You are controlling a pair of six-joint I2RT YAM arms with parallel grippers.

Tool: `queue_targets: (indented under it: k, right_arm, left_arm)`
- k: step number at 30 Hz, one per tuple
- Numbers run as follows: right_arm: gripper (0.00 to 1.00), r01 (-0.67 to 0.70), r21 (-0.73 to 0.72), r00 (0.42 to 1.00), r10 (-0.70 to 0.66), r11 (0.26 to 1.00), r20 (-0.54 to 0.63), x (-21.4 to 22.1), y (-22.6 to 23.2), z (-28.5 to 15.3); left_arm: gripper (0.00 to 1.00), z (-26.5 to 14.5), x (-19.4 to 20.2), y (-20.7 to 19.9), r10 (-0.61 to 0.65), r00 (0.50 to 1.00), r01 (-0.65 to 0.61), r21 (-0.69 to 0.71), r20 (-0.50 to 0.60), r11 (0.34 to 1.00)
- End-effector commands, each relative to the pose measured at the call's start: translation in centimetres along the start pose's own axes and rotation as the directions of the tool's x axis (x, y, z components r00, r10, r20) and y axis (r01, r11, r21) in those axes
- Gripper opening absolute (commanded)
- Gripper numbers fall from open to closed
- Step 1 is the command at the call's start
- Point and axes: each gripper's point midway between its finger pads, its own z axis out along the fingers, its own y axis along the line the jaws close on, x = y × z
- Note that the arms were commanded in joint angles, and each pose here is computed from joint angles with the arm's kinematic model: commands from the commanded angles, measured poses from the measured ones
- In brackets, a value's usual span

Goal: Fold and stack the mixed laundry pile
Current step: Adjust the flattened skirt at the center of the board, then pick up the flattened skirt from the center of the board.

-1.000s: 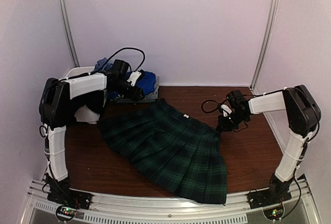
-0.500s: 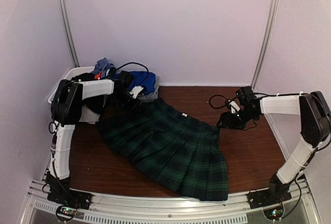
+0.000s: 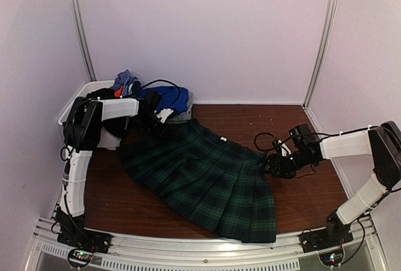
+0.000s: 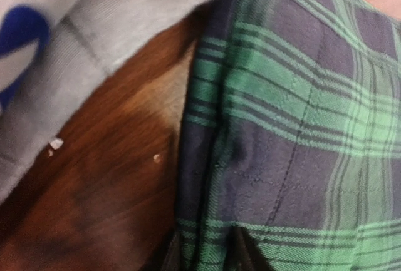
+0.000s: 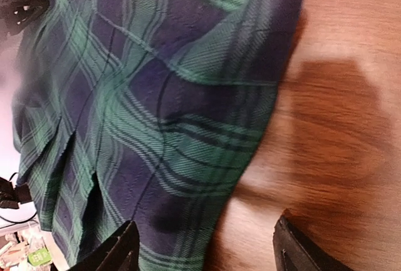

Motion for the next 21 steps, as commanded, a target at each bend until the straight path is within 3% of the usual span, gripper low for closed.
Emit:
queue_targets:
  k: [1, 3, 8, 13, 15, 21]
  right_arm:
    - [0.67, -0.05, -0.047, 0.997, 0.047, 0.998, -0.063, 2.6, 0.1, 1.2]
    - [0.56, -0.053, -0.078, 0.997, 0.048, 0.996, -0.066, 2.7, 0.7, 1.4]
    - [0.28, -0.067, -0.121, 0.997, 0.062, 0.99, -0.045, 2.6, 1.5, 1.5]
    - [0.07, -0.072, -0.149, 0.997, 0.072, 0.986, -0.011, 2.2, 2.0, 1.1]
    - [0.01, -0.08, -0.165, 0.997, 0.08, 0.983, -0.004, 2.1, 2.3, 1.1]
    - [0.0, -0.07, -0.197, 0.995, 0.082, 0.978, 0.053, 0.9, 3.0, 0.7]
  left_arm:
    - [0.14, 0.1, 0.8, -1.1, -0.018, 0.999, 0.02, 0.065, -0.026, 0.998]
    - [0.0, -1.1, -0.3, -1.3, -0.021, 1.0, 0.02, 0.061, 0.005, 0.998]
    - [0.0, -5.2, -4.0, -2.1, -0.032, 0.995, 0.03, 0.021, 0.096, 0.999]
    - [0.0, -8.4, -6.5, -5.7, -0.012, 0.995, 0.014, -0.022, 0.099, 1.0]
    - [0.0, -9.1, -6.9, -8.0, 0.004, 0.997, -0.001, -0.039, 0.081, 0.999]
    - [0.0, -9.7, -6.9, -18.6, 0.015, 0.999, -0.016, 0.029, 0.031, 0.999]
